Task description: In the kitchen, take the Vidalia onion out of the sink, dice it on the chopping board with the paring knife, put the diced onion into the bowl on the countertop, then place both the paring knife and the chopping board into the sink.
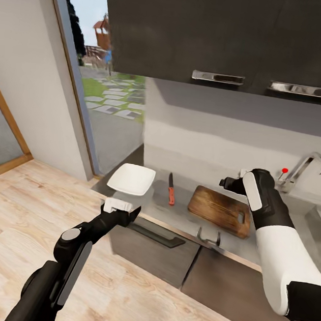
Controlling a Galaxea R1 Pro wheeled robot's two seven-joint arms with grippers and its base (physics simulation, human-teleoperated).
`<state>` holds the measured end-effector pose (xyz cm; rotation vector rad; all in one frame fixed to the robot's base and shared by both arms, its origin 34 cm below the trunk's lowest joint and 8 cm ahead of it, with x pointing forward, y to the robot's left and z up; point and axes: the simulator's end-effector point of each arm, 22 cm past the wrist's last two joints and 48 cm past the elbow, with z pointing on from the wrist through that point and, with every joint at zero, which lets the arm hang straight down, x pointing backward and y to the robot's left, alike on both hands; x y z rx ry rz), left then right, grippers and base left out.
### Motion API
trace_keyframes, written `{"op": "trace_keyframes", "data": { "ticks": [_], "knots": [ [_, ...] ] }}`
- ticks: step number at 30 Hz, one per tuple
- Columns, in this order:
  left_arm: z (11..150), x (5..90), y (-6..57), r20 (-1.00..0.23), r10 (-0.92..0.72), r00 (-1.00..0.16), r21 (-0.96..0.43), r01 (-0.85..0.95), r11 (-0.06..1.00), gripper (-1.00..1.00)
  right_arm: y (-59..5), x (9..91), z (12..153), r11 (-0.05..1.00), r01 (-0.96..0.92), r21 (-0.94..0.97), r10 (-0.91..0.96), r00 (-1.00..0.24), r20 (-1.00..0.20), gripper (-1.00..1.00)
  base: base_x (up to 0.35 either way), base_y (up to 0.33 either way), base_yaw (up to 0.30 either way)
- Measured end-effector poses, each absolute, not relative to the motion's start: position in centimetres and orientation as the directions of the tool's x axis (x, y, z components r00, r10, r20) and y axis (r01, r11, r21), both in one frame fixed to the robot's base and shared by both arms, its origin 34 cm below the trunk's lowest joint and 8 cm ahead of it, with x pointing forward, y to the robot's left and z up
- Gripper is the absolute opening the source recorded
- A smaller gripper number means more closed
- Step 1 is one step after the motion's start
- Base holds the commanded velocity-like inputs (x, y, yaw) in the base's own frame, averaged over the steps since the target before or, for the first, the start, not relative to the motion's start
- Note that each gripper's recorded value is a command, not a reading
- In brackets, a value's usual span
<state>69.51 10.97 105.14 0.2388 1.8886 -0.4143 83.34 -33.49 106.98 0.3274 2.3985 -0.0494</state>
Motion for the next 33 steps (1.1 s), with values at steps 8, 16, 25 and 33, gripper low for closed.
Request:
{"op": "trace_keyframes", "data": {
  "ticks": [8, 16, 25, 33],
  "knots": [
    [105.1, 69.7, 12.0, -0.936, -0.04, -0.349, -0.167, 0.342, 0.925, 1.0, -33.5, 83.3, 107.0, 0.967, 0.248, 0.053, 0.221, -0.72, -0.658, 1.0, 0.107, 0.279, 0.0],
    [104.8, 69.4, 16.4, -0.937, -0.019, -0.35, -0.164, 0.389, 0.907, 1.0, -33.2, 83.4, 107.1, 0.969, 0.235, 0.07, 0.222, -0.719, -0.659, 1.0, 0.209, 0.094, 0.0],
    [106.0, 68.2, 18.9, -0.939, -0.032, -0.341, -0.208, 0.491, 0.846, 1.0, -33.7, 83.8, 108.3, 0.97, 0.104, 0.22, 0.228, -0.706, -0.671, 1.0, 0.116, 0.003, 0.0],
    [108.2, 66.4, 23.2, -0.92, -0.071, -0.385, -0.294, 0.56, 0.775, 1.0, -32.8, 83.7, 108.9, 0.956, 0.039, 0.292, 0.234, -0.703, -0.671, 1.0, 0.007, 0.0, 0.0]
  ]
}}
